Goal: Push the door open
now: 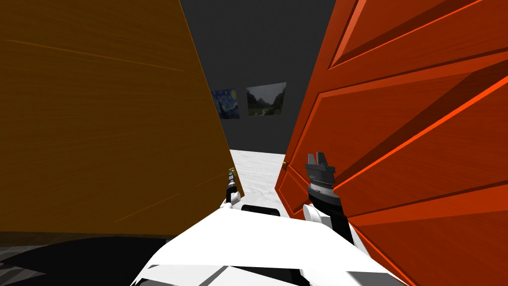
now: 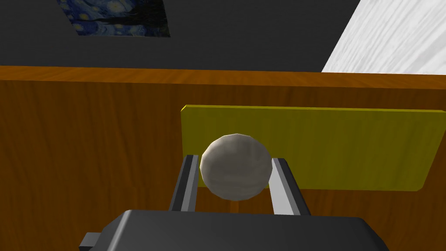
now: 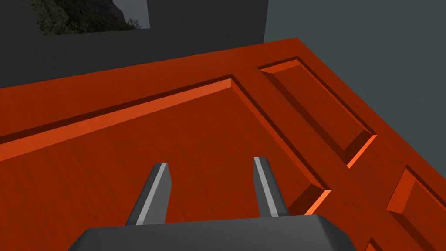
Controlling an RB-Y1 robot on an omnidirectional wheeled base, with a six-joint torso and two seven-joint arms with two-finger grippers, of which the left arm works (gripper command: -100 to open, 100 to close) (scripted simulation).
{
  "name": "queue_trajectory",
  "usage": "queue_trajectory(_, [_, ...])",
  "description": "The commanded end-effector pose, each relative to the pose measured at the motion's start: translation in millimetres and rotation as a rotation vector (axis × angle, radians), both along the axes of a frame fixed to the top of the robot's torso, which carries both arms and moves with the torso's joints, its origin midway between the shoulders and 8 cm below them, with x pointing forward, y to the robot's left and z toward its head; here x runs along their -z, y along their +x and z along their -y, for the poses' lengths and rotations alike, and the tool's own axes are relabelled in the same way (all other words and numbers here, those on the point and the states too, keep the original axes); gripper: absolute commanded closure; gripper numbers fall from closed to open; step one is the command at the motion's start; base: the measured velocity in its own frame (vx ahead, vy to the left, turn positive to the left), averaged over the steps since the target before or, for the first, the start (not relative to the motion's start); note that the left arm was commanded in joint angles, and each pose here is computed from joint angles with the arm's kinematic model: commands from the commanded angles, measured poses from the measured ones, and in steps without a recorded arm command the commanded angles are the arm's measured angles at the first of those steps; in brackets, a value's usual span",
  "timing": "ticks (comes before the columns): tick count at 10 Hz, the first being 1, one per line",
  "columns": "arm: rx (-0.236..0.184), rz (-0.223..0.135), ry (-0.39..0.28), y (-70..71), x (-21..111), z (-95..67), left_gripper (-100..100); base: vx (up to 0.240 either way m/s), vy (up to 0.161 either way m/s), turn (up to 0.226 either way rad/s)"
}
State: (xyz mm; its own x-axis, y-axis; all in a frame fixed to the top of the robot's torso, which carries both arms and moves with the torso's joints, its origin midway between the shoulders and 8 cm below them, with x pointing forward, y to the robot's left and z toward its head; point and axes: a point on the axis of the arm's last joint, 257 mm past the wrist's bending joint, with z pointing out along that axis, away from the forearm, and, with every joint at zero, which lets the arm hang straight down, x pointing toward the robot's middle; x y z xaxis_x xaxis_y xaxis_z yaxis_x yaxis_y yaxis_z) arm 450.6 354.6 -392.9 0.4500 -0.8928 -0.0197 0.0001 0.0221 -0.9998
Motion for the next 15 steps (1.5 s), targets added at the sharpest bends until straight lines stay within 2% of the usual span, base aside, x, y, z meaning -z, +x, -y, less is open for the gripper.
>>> queue_trajectory(1, [-0.019,0.004,0.015,-0.1,-3.4,-11.8,100,-0.004,0.104,0.023])
queue_trajectory(2, [-0.033,0.007,0.025,-0.3,-5.7,-19.5,100,0.032,0.145,-0.025])
queue_trajectory(4, [-0.042,0.009,0.029,-0.5,-6.9,-23.6,100,0.049,0.065,0.004])
queue_trajectory(6, [-0.082,0.016,0.045,-1.5,-11.8,-39.6,100,0.094,0.078,0.141])
queue_trajectory(7, [-0.042,0.01,0.049,4.5,-12.4,-31.6,-100,0.018,0.048,0.27])
queue_trajectory(10, [0.007,0.01,0.08,14.2,-17.6,-29.9,-100,-0.083,0.019,0.287])
queue_trajectory(13, [0.056,0.008,0.088,22.4,-18.0,-17.1,-100,-0.068,0.004,0.271])
queue_trajectory(15, [0.095,0.005,0.083,27.9,-16.1,-1.5,-100,-0.04,-0.029,0.272])
